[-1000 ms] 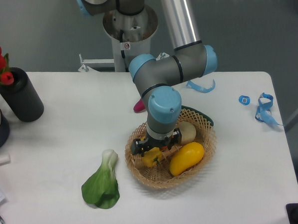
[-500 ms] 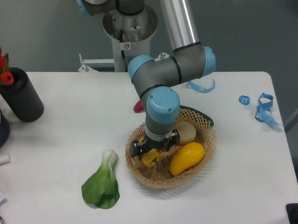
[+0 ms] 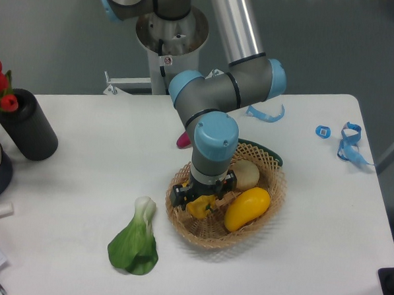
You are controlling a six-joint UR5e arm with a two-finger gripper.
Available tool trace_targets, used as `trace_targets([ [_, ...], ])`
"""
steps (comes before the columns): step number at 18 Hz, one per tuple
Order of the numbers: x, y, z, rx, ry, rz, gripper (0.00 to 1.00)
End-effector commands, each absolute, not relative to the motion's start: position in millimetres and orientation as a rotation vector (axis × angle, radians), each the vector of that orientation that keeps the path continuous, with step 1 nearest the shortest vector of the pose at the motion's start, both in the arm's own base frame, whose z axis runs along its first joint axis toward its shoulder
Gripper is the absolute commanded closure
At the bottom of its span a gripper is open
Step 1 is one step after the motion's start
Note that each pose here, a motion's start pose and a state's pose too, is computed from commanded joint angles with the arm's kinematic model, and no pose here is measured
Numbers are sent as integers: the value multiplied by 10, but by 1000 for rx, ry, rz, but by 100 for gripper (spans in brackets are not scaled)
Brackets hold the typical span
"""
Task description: Pick up the yellow pepper from the basket
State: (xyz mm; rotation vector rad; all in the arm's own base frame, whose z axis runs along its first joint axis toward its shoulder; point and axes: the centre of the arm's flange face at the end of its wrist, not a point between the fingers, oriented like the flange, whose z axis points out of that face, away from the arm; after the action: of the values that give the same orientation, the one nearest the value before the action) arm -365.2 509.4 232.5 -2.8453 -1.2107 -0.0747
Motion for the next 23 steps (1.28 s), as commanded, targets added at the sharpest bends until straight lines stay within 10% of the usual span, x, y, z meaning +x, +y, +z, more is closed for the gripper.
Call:
trace_targets([
  [7, -3655, 5097, 2225, -2862, -1219, -73, 8],
  [14, -3676, 5118, 2313, -2843, -1196, -71, 73],
  [23, -4144, 5014, 2898, -2694, -1221, -72, 77],
])
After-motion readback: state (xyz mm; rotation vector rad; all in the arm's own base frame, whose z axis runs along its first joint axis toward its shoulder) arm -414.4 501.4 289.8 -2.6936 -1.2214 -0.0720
